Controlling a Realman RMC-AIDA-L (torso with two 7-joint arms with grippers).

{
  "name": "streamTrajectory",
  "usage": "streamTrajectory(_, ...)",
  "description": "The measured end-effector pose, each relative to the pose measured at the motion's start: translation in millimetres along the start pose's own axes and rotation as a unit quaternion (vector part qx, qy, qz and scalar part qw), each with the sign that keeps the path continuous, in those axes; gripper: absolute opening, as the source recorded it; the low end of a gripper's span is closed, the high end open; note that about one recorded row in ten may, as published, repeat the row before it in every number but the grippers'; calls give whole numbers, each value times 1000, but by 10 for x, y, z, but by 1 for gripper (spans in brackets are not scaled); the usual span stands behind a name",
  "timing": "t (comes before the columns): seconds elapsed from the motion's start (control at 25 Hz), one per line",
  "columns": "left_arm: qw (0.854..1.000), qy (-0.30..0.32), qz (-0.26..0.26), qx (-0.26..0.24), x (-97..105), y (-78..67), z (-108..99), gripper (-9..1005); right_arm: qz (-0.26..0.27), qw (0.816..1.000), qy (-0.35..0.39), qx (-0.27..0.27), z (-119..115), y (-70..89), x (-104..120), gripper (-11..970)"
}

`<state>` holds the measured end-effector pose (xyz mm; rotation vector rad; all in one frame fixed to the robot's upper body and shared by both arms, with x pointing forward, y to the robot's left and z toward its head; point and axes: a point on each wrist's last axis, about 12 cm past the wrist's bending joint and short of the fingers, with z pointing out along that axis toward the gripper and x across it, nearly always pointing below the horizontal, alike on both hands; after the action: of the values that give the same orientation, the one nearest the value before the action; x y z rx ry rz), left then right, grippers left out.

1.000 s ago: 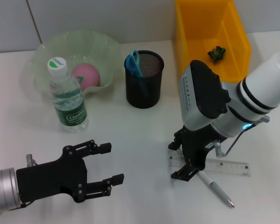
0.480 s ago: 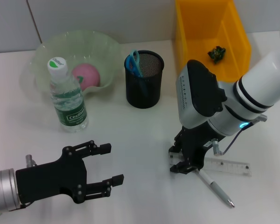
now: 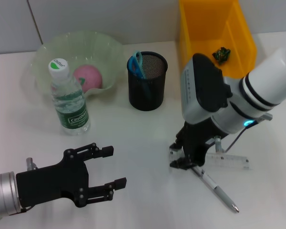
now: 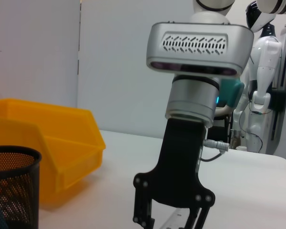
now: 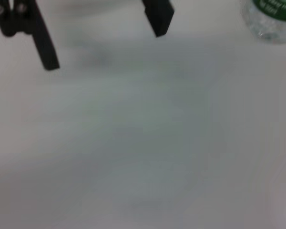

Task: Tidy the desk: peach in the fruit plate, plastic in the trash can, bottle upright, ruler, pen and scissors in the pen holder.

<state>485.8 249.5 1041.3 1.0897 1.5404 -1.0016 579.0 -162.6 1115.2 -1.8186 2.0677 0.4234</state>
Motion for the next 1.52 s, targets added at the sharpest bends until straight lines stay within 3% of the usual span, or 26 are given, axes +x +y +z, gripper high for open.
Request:
streamTrajectory(0.16,1000,0,0,0,-1,1,1,785,19,999,-30,33,-170,-40,-63,395)
streamTrajectory(0.24,1000,0,0,0,-1,1,0,785,40,994,-77,71,-413,-65,-145,395)
streamTrajectory(0.28,1000,0,0,0,-1,1,0,785,40,994,-77,71,-413,-65,-145,395)
streamTrajectory(0.32,1000,0,0,0,-2,2,1,785,51,985,-125,105,-621,-72,-207,394)
streamTrajectory(0.36,1000,-1,0,-1,-2,1,2,785,51,985,-125,105,-621,-72,-207,394)
streamTrajectory(0.44,1000,-1,-1,0,0,-3,7,785,58,966,-206,145,-841,-57,-273,394)
streamTrajectory(0.48,1000,-1,0,-1,2,-5,6,785,58,966,-206,145,-841,-57,-273,394)
streamTrajectory(0.52,1000,-1,0,-1,4,-7,8,785,56,952,-249,171,-948,-42,-290,394)
streamTrajectory(0.6,1000,-1,0,0,8,-11,11,785,53,944,-269,186,-993,-38,-290,396)
streamTrajectory(0.68,1000,0,0,1,7,-12,17,785,38,908,-343,239,-1110,-35,-287,397)
streamTrajectory(0.8,1000,0,1,1,5,-10,19,785,34,895,-367,250,-1129,-38,-296,400)
streamTrajectory(0.84,1000,-1,1,2,0,-8,24,785,26,878,-398,264,-1125,-44,-297,400)
streamTrajectory(0.92,1000,-1,1,3,-2,-7,26,785,20,870,-411,272,-1100,-55,-292,402)
streamTrajectory(1.04,1000,-1,1,3,-6,-5,28,785,7,839,-456,295,-959,-98,-270,405)
streamTrajectory(1.08,1000,-2,1,3,-6,-4,27,785,7,839,-456,295,-959,-98,-270,405)
streamTrajectory(1.12,1000,-2,1,3,-6,-4,27,785,0,825,-477,304,-883,-109,-245,406)
streamTrajectory(1.16,1000,-2,1,3,-6,-4,27,785,0,825,-477,304,-883,-109,-245,407)
streamTrajectory(1.24,1000,-2,1,3,-6,-4,27,784,-2,805,-500,319,-764,-119,-187,409)
streamTrajectory(1.52,1000,-3,-1,2,-9,0,10,783,-16,793,-498,349,-495,-109,-87,414)
